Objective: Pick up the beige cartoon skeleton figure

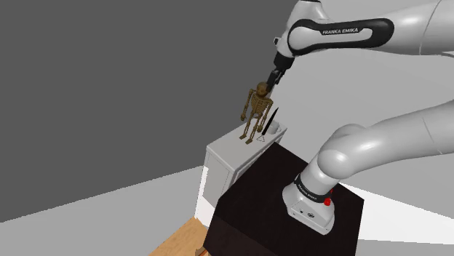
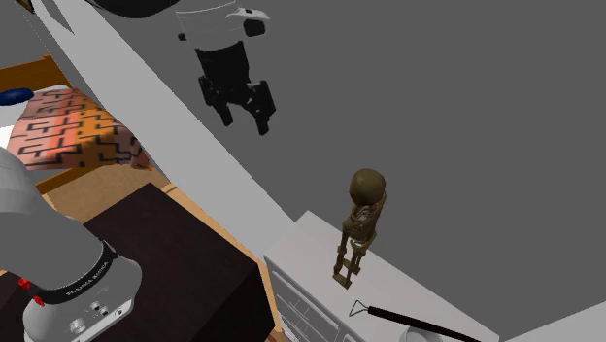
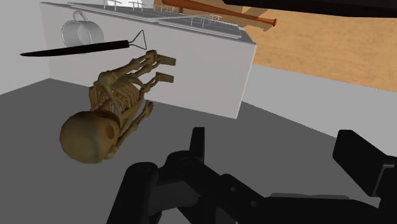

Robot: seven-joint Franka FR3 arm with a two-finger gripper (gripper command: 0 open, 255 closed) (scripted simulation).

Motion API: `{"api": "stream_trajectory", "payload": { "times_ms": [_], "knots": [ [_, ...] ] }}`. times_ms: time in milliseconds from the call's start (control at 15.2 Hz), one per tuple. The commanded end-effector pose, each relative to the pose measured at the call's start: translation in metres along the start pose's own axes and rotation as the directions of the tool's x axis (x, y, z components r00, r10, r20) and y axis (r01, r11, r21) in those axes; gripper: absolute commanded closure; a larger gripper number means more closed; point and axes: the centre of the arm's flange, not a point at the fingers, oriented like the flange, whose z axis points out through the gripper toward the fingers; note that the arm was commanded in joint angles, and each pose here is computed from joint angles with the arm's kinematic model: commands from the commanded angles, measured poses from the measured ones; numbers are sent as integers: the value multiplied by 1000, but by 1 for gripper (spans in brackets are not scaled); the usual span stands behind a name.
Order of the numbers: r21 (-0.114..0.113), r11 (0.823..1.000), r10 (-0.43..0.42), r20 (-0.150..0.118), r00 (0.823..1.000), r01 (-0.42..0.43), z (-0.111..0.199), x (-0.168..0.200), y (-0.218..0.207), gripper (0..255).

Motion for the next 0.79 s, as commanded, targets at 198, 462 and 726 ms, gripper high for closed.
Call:
{"api": "stream_trajectory", "payload": {
  "times_ms": [198,462,726],
  "knots": [
    [1,1000,-2,-5,1000,2,44,0,52,0],
    [3,1000,-3,-8,1000,3,79,1,91,0],
    [4,1000,-4,-12,1000,5,114,1,131,0]
  ]
}}
